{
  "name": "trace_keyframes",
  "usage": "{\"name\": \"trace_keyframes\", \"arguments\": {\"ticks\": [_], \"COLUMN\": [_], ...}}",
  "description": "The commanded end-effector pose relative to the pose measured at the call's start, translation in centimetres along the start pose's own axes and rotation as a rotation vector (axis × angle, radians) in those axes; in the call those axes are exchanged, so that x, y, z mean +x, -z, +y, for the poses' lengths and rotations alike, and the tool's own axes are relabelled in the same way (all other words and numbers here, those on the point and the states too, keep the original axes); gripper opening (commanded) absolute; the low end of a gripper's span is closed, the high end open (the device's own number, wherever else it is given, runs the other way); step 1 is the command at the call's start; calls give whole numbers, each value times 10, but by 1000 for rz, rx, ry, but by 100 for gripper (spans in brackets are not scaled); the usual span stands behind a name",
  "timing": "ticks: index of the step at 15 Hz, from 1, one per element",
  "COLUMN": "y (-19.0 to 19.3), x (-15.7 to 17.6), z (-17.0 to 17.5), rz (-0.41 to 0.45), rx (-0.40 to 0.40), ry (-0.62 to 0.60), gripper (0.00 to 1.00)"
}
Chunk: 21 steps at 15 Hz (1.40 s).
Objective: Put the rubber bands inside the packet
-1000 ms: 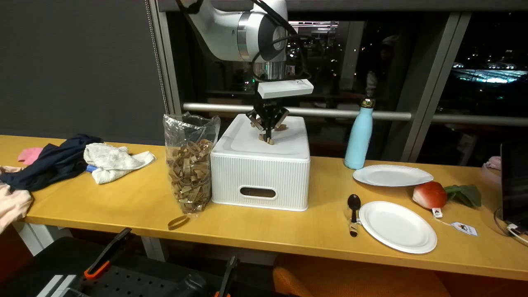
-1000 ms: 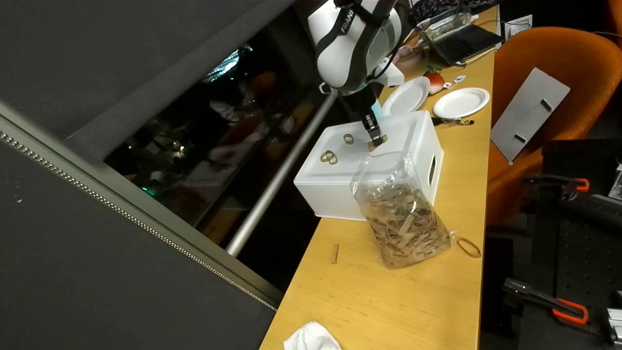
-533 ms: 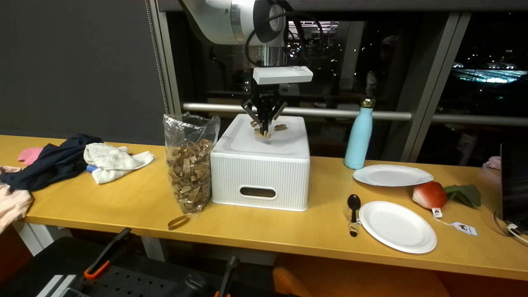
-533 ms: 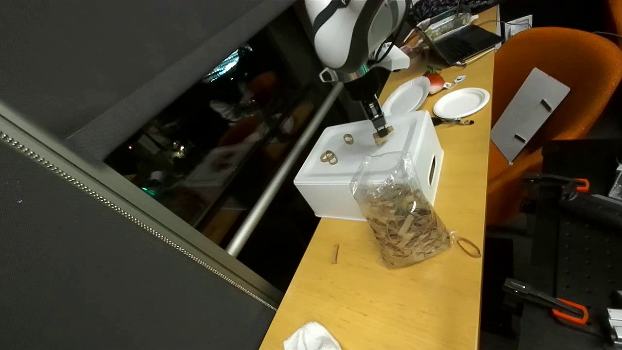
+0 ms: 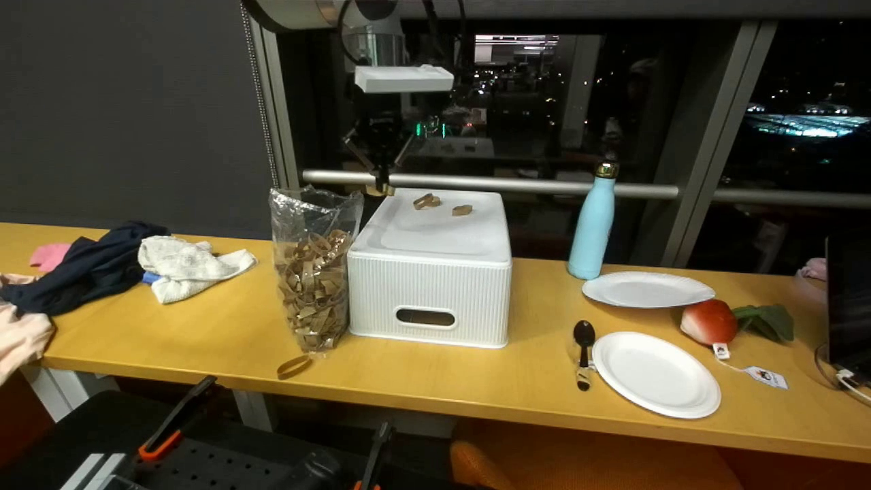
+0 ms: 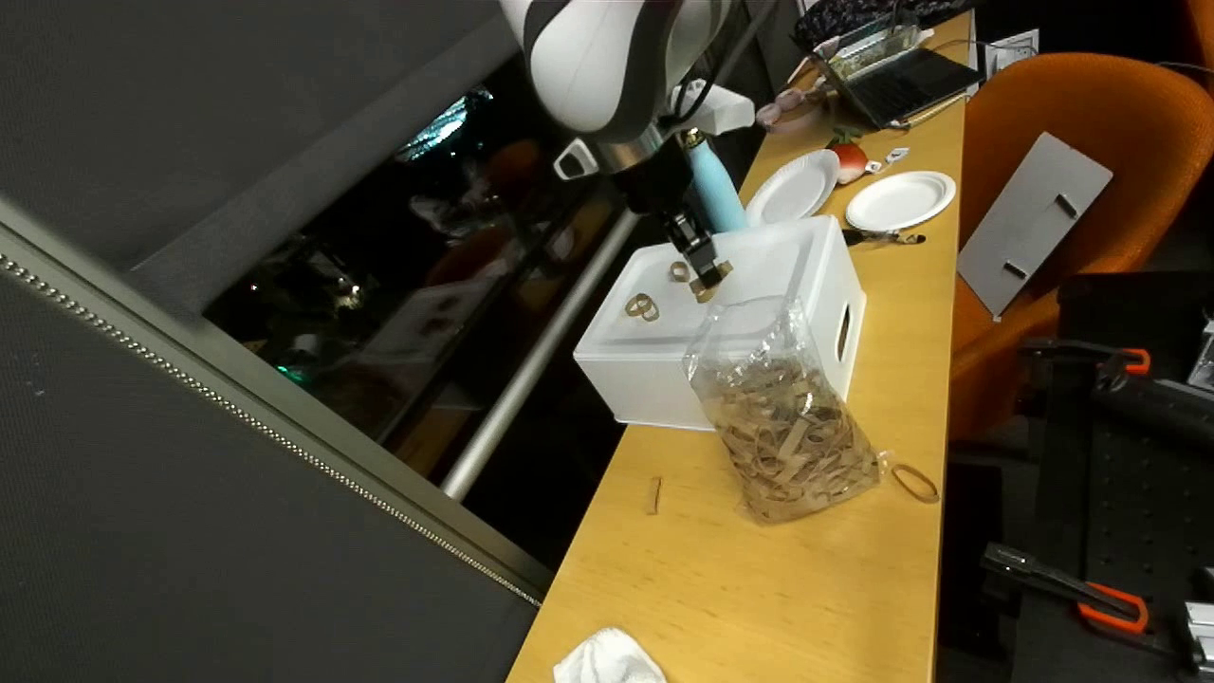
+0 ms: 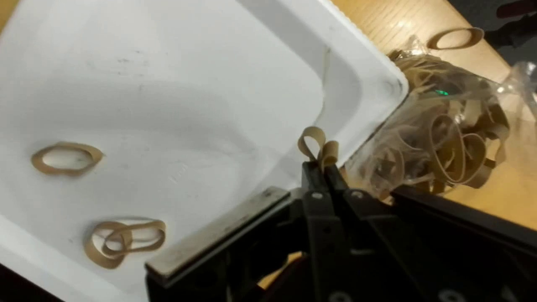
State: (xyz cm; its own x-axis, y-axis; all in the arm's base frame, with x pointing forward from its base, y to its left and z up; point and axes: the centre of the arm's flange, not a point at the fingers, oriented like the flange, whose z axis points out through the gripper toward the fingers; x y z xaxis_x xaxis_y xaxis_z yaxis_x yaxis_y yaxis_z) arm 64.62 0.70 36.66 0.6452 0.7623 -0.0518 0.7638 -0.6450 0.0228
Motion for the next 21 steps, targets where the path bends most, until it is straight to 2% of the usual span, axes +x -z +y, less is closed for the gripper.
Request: {"name": "trace_keyframes", "arguments": {"ticks": [1, 5, 9, 19, 20, 21], "y": [16, 23, 27, 22, 21, 22], "x": [36, 60, 55, 31, 31, 30], "z": [-34, -68, -102, -119, -119, -118], "rz": [-59, -105, -155, -241, -240, -243], "rx": [-14, -21, 6, 29, 24, 22], "ry": [77, 126, 127, 55, 54, 49], "gripper": [1, 1, 1, 1, 5, 29]}}
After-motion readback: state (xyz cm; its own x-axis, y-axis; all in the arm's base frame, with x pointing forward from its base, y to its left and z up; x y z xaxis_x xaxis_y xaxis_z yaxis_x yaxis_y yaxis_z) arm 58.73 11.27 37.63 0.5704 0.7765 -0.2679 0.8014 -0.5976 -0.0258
